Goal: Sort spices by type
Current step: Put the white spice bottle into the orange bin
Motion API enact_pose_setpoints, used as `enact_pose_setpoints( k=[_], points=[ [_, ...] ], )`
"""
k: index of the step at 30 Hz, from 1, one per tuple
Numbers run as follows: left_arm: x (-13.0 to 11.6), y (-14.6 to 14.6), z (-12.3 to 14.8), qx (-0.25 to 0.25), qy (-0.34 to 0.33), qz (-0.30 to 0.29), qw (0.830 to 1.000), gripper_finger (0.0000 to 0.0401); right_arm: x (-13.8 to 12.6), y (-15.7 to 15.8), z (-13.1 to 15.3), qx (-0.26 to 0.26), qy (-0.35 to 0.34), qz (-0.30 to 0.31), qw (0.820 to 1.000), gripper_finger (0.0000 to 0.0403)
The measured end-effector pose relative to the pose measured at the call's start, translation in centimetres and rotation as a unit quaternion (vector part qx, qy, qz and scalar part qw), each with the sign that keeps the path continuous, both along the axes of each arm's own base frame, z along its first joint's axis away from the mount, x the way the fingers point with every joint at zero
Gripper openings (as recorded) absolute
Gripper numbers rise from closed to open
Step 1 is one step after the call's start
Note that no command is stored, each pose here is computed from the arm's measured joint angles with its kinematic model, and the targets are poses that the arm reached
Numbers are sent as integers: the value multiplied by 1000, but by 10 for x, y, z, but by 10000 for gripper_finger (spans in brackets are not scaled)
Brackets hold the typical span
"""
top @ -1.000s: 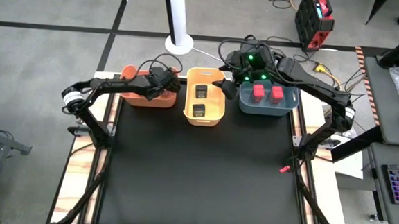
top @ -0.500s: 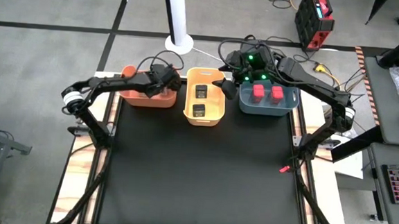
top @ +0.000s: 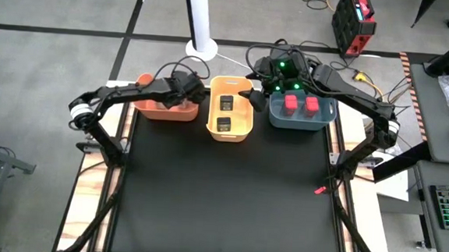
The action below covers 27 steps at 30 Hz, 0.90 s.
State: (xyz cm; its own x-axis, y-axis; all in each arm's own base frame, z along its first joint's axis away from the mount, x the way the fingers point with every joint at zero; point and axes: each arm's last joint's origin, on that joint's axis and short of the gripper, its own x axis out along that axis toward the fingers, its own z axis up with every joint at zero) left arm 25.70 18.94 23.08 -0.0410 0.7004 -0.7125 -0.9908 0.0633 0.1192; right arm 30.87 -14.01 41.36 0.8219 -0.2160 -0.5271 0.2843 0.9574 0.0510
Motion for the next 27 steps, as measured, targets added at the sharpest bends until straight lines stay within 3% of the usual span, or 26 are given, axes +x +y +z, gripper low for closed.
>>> enact_pose_setpoints(
  k=[7, 12, 16, 20, 25, 27],
  points=[
    [12, -5, 24, 11, 6, -33, 999, 231, 0, 0, 0, 0, 0, 0, 1000, 332],
    [12, -10, 47, 19, 73, -74, 994, 231, -1, 0, 1, 1, -1, 0, 1000, 321],
    [6, -11, 60, -61, 90, -157, 982, 218, -1, 1, 0, 7, 1, -3, 1000, 314],
    [-4, -3, 54, -184, 23, -221, 958, 165, -1, 1, 0, 9, 0, -4, 1000, 308],
    [-22, 9, 54, -202, 29, -217, 955, 34, -1, 1, 0, 12, -1, -6, 1000, 303],
    [-32, 17, 56, -202, 31, -207, 957, 12, -1, 1, 0, 16, -2, -9, 1000, 301]
  ],
)
